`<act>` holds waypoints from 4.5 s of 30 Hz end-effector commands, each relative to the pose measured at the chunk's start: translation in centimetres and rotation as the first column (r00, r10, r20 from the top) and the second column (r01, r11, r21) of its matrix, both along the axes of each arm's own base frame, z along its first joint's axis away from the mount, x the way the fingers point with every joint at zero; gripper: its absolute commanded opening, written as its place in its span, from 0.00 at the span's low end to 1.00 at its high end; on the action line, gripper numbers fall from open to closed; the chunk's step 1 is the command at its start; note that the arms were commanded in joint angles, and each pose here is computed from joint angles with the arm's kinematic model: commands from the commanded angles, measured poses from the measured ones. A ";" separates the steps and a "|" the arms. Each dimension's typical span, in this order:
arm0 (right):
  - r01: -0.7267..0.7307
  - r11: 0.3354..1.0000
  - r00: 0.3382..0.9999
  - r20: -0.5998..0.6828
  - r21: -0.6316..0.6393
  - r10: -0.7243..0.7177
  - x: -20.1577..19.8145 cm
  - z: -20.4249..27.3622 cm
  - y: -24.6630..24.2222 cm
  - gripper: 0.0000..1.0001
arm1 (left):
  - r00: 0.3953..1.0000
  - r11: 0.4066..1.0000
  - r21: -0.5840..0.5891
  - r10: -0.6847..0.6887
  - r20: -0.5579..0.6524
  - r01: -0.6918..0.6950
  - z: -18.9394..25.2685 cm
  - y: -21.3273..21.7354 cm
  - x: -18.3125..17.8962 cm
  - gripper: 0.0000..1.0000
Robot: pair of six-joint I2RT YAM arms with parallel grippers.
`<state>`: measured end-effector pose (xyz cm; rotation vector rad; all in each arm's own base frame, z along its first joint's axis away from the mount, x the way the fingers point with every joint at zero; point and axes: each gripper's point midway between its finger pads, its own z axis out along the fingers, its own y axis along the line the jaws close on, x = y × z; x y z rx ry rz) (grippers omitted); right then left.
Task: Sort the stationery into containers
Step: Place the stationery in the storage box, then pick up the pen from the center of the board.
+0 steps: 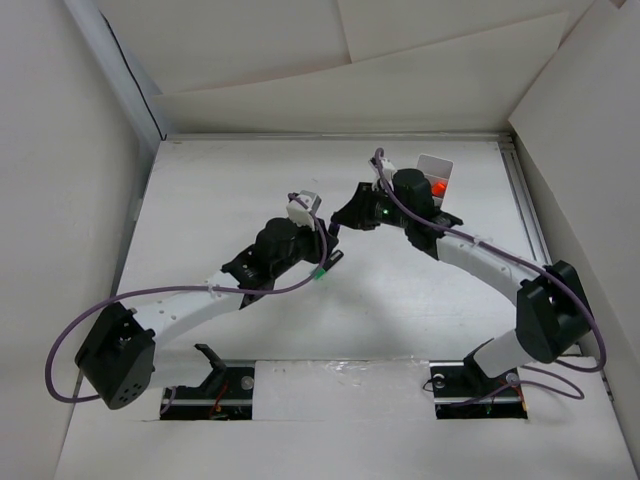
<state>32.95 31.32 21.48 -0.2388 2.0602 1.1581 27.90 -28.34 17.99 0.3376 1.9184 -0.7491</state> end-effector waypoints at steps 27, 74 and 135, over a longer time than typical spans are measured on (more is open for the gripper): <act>0.943 0.324 0.332 0.300 -0.080 -0.894 8.4 2.2 -26.5 0.05 | 1.000 0.999 0.022 -0.027 -0.003 0.027 -0.2 -1.1 0.6 0.75; 0.882 0.471 0.460 0.255 -0.020 -0.850 6.6 3.3 -23.4 0.38 | 0.953 0.963 0.230 0.196 -0.233 -0.142 -8.7 3.9 -1.1 0.58; 0.532 0.845 0.839 0.162 -0.047 -0.520 5.9 3.1 -13.8 0.86 | 0.975 0.937 0.319 0.186 -0.120 -0.140 -8.6 0.4 -1.1 0.00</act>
